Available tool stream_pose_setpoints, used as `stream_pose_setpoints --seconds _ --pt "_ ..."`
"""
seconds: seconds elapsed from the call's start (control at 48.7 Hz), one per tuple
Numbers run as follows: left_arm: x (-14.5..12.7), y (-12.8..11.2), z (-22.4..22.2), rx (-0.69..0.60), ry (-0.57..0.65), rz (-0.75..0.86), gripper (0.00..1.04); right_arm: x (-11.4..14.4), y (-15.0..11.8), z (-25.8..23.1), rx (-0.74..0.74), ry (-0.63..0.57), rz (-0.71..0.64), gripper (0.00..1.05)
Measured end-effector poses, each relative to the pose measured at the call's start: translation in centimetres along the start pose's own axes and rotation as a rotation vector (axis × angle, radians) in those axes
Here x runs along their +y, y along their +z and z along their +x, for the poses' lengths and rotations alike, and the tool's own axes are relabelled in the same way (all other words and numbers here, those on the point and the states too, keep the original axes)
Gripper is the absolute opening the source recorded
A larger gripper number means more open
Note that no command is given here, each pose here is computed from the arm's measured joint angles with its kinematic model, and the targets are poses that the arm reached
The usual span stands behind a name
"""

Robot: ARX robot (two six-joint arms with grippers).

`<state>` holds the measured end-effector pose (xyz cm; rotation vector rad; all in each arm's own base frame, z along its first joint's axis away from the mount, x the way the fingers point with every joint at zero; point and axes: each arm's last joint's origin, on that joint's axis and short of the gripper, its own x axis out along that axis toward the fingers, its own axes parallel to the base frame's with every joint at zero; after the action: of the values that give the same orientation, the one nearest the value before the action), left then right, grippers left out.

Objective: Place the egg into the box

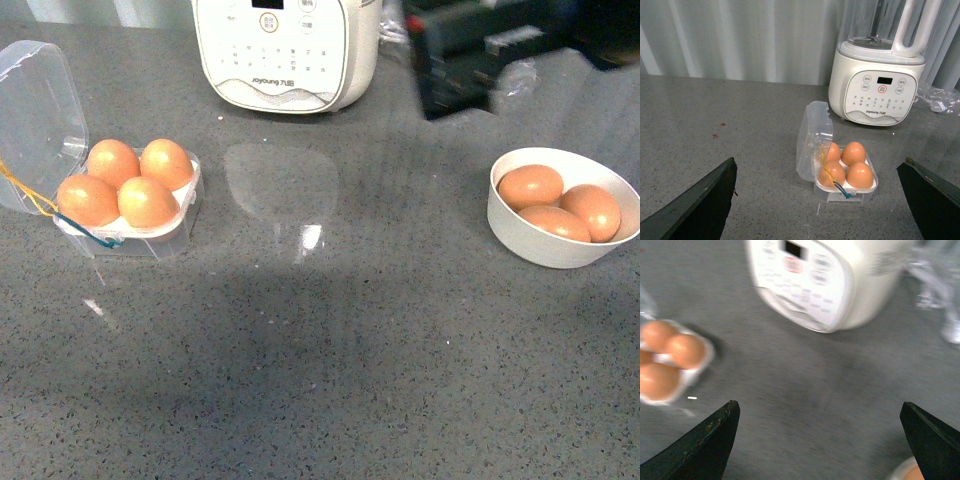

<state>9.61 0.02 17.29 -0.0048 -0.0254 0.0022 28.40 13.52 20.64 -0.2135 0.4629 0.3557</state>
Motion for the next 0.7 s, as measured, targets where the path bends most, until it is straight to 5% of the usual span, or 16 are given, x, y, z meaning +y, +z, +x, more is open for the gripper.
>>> stream_pose_setpoints --seconds 0.432,0.534,0.699 --pt "0.0 0.0 0.0 0.0 0.0 0.0 0.98 -6.2 -9.7 -10.3 -0.104 -0.568 0.123 0.97" --pt "0.0 0.0 0.0 0.0 0.0 0.0 0.98 -6.2 -10.6 -11.3 -0.394 -0.381 0.179 0.76" --pt "0.0 0.0 0.0 -0.002 0.0 0.0 0.98 -6.3 -11.7 -12.5 -0.456 -0.34 0.193 0.44"
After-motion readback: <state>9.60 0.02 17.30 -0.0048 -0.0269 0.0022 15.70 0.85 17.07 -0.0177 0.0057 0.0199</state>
